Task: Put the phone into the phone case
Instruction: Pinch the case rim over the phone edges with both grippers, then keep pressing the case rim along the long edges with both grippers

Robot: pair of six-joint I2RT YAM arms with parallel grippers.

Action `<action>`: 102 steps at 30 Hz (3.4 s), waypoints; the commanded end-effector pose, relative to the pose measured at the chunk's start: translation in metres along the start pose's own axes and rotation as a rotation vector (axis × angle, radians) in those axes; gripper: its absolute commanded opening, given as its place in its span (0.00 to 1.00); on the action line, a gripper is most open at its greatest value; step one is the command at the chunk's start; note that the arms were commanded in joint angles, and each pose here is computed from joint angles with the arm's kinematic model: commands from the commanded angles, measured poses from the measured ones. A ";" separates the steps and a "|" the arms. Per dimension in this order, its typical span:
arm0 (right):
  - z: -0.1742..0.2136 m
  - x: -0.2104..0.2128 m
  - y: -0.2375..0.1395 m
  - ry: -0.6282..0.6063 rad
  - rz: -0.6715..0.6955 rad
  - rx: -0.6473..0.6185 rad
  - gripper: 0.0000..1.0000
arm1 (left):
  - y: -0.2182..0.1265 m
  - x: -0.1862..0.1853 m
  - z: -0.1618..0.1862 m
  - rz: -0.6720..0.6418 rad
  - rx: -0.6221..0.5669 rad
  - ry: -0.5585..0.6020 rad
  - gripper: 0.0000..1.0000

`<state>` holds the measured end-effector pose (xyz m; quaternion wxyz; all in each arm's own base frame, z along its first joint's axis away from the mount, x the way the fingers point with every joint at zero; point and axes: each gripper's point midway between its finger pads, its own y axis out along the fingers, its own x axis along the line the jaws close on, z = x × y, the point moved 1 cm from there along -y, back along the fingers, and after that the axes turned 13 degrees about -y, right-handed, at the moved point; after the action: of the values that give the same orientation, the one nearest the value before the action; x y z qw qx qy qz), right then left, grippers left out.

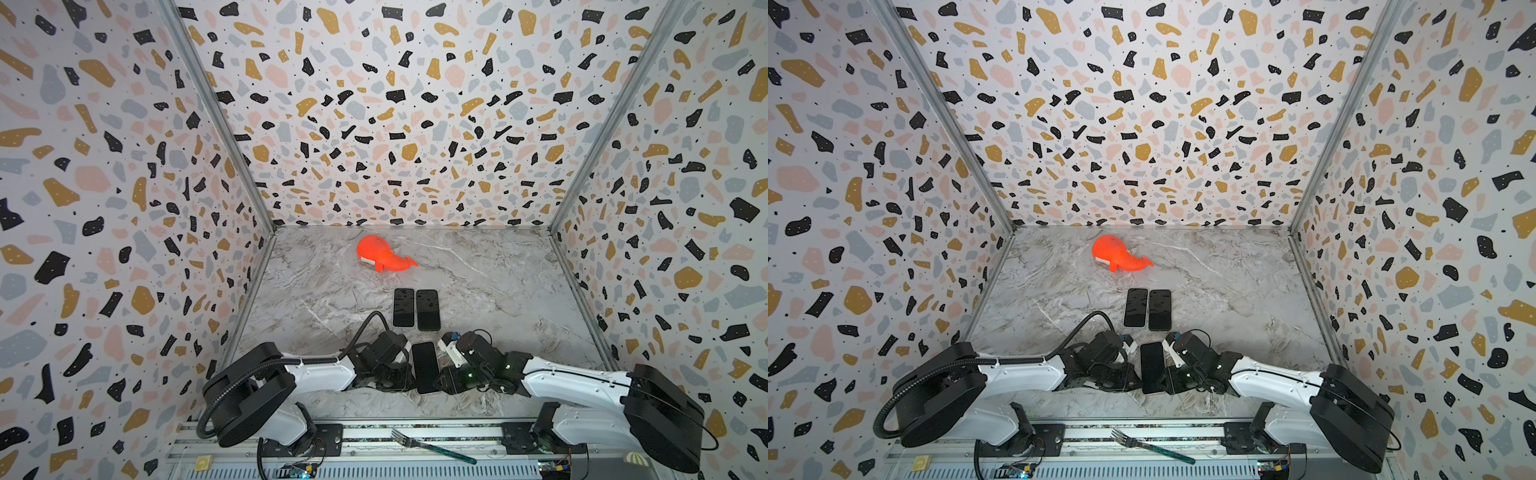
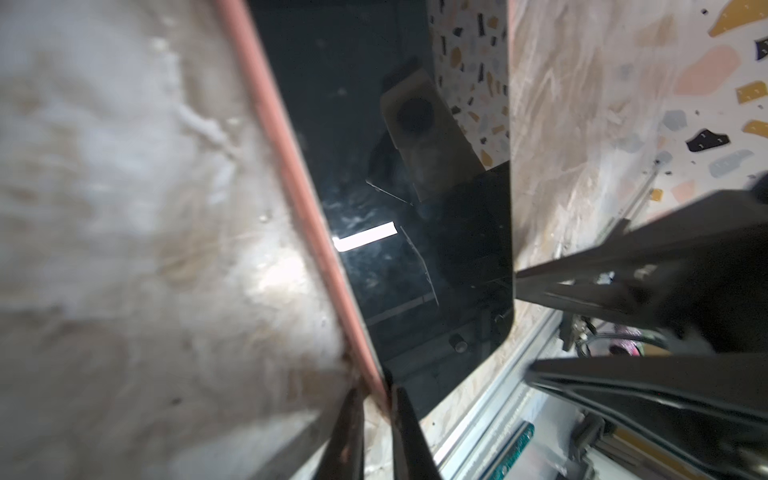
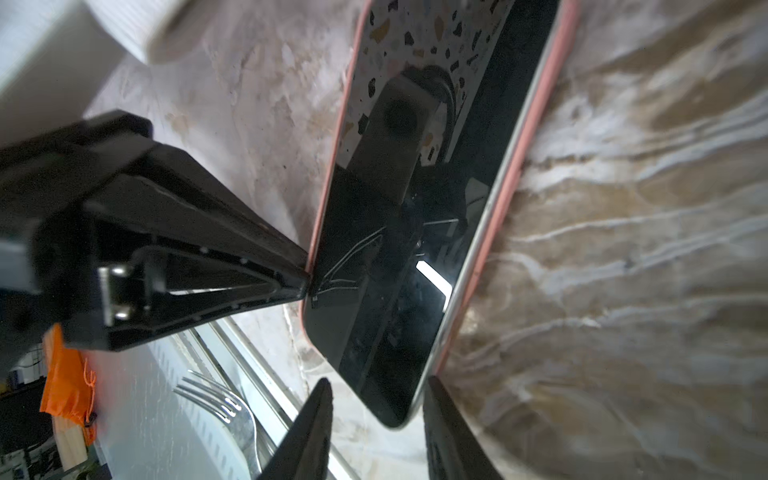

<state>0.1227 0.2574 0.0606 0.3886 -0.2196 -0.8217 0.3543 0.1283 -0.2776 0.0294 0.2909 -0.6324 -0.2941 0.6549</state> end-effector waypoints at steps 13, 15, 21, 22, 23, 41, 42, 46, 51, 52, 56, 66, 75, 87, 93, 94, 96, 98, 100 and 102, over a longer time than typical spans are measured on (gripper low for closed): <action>0.006 0.005 -0.011 0.031 -0.009 -0.021 0.37 | -0.013 -0.012 0.007 0.130 -0.025 -0.022 0.32; 0.009 0.006 -0.008 0.030 -0.014 -0.011 0.36 | -0.012 -0.011 0.008 0.134 -0.017 -0.023 0.33; 0.013 0.005 -0.004 0.031 -0.014 0.003 0.34 | -0.008 -0.007 0.011 0.135 0.000 -0.035 0.37; 0.013 0.005 -0.004 0.031 -0.015 0.005 0.33 | -0.007 -0.007 0.012 0.135 0.002 -0.035 0.37; 0.013 0.005 -0.003 0.030 -0.015 0.006 0.32 | -0.007 -0.007 0.012 0.135 0.005 -0.034 0.37; 0.017 0.002 0.000 0.018 0.001 0.018 0.26 | -0.002 -0.005 0.017 0.151 0.019 -0.031 0.44; 0.017 0.000 -0.001 0.019 0.011 0.018 0.26 | -0.002 -0.003 0.017 0.146 0.020 -0.034 0.44; 0.017 -0.001 -0.003 0.020 0.013 -0.001 0.26 | -0.001 -0.004 0.018 0.147 0.025 -0.030 0.44; 0.018 0.000 -0.001 0.022 0.001 0.001 0.25 | 0.001 -0.005 0.017 0.146 0.025 -0.031 0.44; 0.018 -0.001 0.000 0.025 0.001 0.003 0.24 | 0.002 -0.004 0.017 0.146 0.026 -0.033 0.44; 0.020 0.001 0.004 0.026 -0.013 0.016 0.22 | 0.003 -0.003 0.018 0.146 0.031 -0.034 0.44; 0.020 0.006 0.008 0.025 -0.051 0.016 0.16 | 0.005 -0.002 0.019 0.150 0.030 -0.035 0.43; 0.021 0.012 0.013 0.018 -0.079 0.024 0.13 | 0.006 -0.002 0.019 0.166 0.027 -0.044 0.42; 0.024 0.017 0.024 -0.005 -0.091 0.063 0.09 | 0.011 -0.001 0.021 0.175 0.040 -0.050 0.41; 0.024 0.016 0.023 -0.007 -0.081 0.060 0.09 | 0.011 -0.002 0.021 0.175 0.040 -0.048 0.40; 0.024 0.016 0.023 -0.005 -0.078 0.061 0.09 | 0.011 -0.002 0.021 0.175 0.039 -0.049 0.40; 0.023 0.016 0.024 -0.009 -0.072 0.063 0.08 | 0.011 -0.001 0.021 0.173 0.039 -0.051 0.40; 0.020 0.014 0.022 -0.016 -0.044 0.066 0.09 | 0.010 0.000 0.021 0.171 0.037 -0.051 0.40; 0.014 0.012 0.016 -0.030 -0.004 0.055 0.12 | 0.009 0.001 0.022 0.160 0.033 -0.047 0.39; 0.007 0.010 0.006 -0.043 0.034 0.022 0.16 | 0.005 0.002 0.020 0.147 0.019 -0.039 0.39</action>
<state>0.1059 0.2563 0.0414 0.3986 -0.2195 -0.8034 0.3840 0.1164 -0.2855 0.0342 0.2204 -0.6384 -0.2384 0.6979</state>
